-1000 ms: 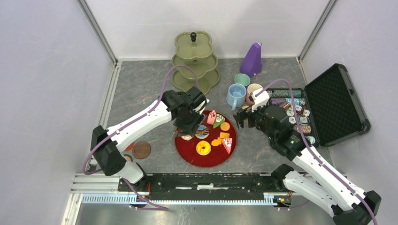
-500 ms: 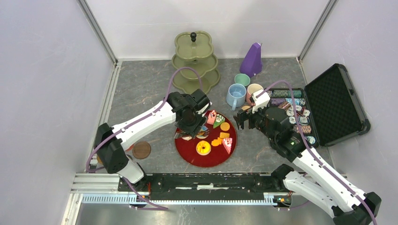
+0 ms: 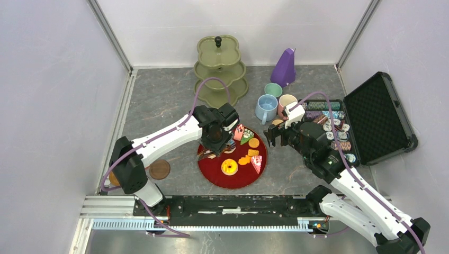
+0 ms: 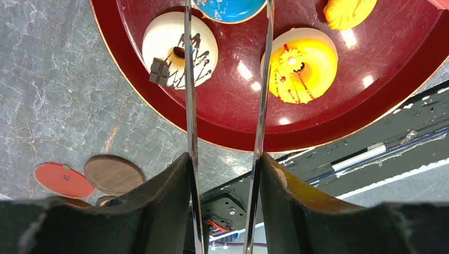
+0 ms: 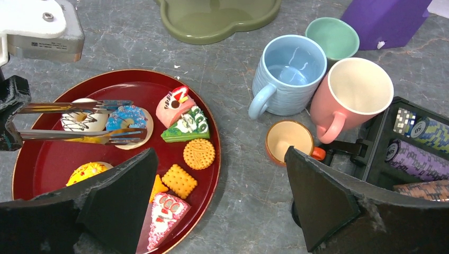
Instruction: Serve the afternoon tea
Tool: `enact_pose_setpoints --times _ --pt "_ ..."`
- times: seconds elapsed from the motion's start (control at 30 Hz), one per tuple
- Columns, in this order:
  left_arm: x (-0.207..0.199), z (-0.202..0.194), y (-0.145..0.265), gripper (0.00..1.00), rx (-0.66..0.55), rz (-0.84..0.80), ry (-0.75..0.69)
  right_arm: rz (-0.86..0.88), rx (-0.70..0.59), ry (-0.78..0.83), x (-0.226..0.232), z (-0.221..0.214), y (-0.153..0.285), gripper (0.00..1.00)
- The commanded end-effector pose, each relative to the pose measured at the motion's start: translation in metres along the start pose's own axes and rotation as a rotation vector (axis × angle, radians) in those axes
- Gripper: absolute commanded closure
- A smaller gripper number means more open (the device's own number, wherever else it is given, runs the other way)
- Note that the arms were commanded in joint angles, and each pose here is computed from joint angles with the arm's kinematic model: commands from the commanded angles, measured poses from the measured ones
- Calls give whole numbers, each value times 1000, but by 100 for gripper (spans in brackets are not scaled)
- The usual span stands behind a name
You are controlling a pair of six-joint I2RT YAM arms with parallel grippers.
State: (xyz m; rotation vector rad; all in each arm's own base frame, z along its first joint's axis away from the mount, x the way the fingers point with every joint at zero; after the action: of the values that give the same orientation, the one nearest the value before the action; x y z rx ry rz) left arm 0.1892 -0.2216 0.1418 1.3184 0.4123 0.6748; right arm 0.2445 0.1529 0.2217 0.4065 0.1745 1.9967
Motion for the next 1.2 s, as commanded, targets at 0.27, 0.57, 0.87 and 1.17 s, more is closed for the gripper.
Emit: enact_pose_setpoints --times 0.27,0.57,0.87,1.17 --pt "3 17 25 52 -143 14 27 -8 -43 -21 2 18 4 2" --pt "24 34 48 55 -240 116 61 -36 -57 -35 -4 18 9 2" --pt "74 81 70 55 -485 221 223 -27 -85 -17 -3 24 10 2" --pt "113 131 57 56 -587 201 377 -34 -108 -32 -5 27 20 2"
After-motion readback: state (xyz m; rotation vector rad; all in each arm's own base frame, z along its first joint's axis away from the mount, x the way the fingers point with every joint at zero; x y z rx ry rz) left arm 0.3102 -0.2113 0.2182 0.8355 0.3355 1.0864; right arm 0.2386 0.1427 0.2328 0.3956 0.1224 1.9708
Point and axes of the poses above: each gripper's point midway between its finger pads, its own y axis back along the fingers, its own x axis along the line the jaws close on, z = x × y, the point moved 1 cm from there along y, back along the fingers, and after that the axes turned 12 degrees about -y, right-handed, at the moved point
